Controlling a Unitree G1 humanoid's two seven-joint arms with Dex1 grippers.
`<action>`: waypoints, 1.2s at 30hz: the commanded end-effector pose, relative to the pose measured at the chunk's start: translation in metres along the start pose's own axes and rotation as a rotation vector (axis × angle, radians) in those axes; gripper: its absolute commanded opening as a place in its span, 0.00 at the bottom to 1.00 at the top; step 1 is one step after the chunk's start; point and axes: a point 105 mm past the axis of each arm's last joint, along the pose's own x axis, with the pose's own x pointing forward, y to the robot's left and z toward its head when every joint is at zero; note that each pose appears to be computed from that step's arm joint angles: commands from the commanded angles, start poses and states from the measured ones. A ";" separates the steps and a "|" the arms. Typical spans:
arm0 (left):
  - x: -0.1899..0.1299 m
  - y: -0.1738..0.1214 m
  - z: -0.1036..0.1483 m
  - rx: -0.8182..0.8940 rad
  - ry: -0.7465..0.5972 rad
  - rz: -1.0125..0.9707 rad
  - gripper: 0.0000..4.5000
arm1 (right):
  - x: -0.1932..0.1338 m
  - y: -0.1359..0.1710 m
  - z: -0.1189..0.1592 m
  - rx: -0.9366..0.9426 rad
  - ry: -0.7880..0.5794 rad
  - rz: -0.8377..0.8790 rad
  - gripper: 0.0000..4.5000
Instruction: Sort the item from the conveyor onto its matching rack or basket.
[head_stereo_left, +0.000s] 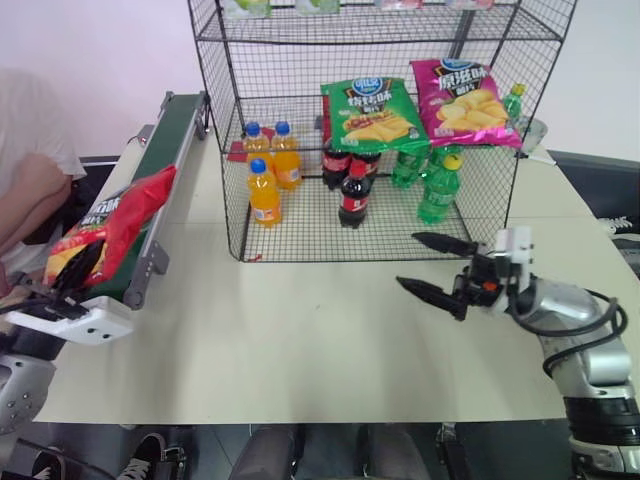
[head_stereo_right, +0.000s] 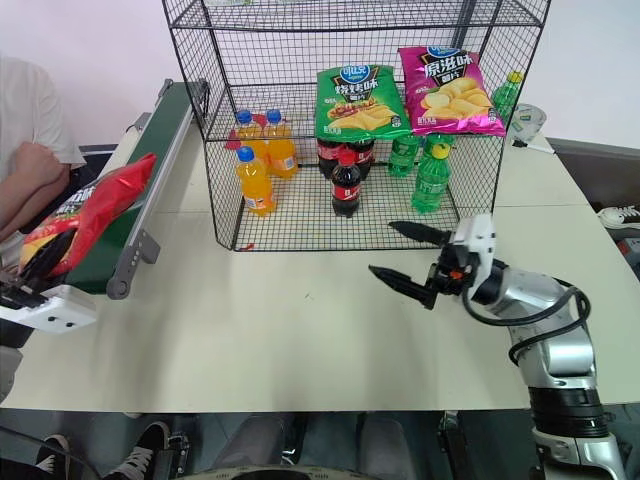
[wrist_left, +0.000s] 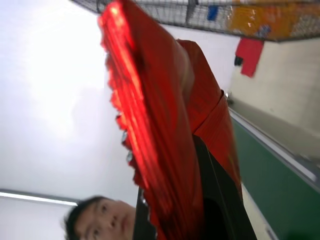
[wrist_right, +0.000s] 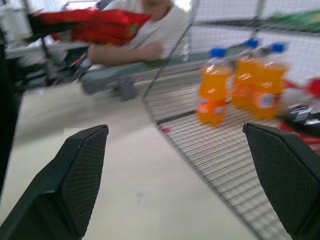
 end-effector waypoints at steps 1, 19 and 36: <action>0.008 0.013 0.024 0.050 -0.097 0.021 0.01 | -0.014 -0.008 0.024 -0.043 -0.043 -0.048 1.00; 0.115 0.031 0.105 0.065 -0.317 0.182 0.01 | -0.007 -0.004 0.046 -0.055 -0.121 -0.068 1.00; 0.212 0.006 0.102 0.095 -0.199 0.227 0.01 | 0.016 0.005 0.063 -0.003 -0.271 -0.071 1.00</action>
